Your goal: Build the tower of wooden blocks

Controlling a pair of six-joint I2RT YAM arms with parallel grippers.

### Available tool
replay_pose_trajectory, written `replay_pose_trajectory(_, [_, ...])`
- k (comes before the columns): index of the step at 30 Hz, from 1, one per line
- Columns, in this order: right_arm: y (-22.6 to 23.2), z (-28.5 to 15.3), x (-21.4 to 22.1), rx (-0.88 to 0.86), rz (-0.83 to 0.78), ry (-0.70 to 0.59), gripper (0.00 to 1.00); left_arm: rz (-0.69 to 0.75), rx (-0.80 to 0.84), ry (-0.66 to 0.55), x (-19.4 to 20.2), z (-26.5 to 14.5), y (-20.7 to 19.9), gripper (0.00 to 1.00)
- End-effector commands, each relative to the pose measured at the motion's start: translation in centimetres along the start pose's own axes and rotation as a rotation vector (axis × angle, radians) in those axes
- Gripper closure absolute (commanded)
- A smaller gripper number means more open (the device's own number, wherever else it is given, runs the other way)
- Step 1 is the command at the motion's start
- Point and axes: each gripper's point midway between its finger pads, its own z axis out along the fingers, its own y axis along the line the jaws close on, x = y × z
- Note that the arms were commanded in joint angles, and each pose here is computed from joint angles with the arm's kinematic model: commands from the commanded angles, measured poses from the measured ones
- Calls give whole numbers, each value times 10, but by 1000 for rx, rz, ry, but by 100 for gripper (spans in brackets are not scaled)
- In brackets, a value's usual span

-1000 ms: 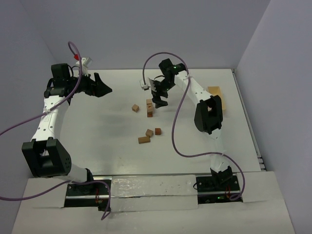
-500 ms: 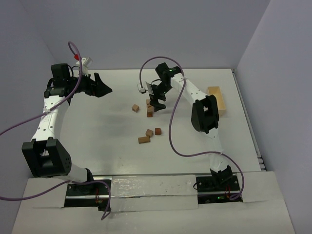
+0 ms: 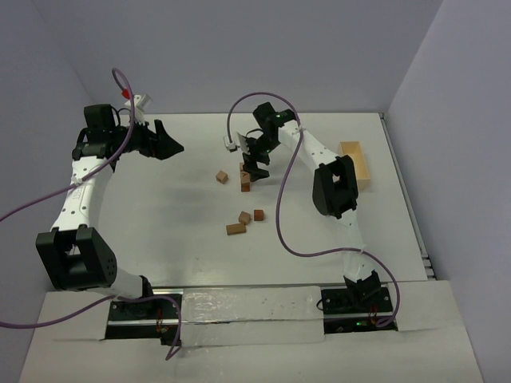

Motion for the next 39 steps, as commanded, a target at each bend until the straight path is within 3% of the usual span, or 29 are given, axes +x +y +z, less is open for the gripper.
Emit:
replay_pose_trajectory(1, [-10,1,-14,33,-27,-19,0,31,32,-7,-5,0,-4,1])
replay_pose_trajectory(39, [-13,16,-18,55,-5,-8,0,40,34,3,-3,0,-3,1])
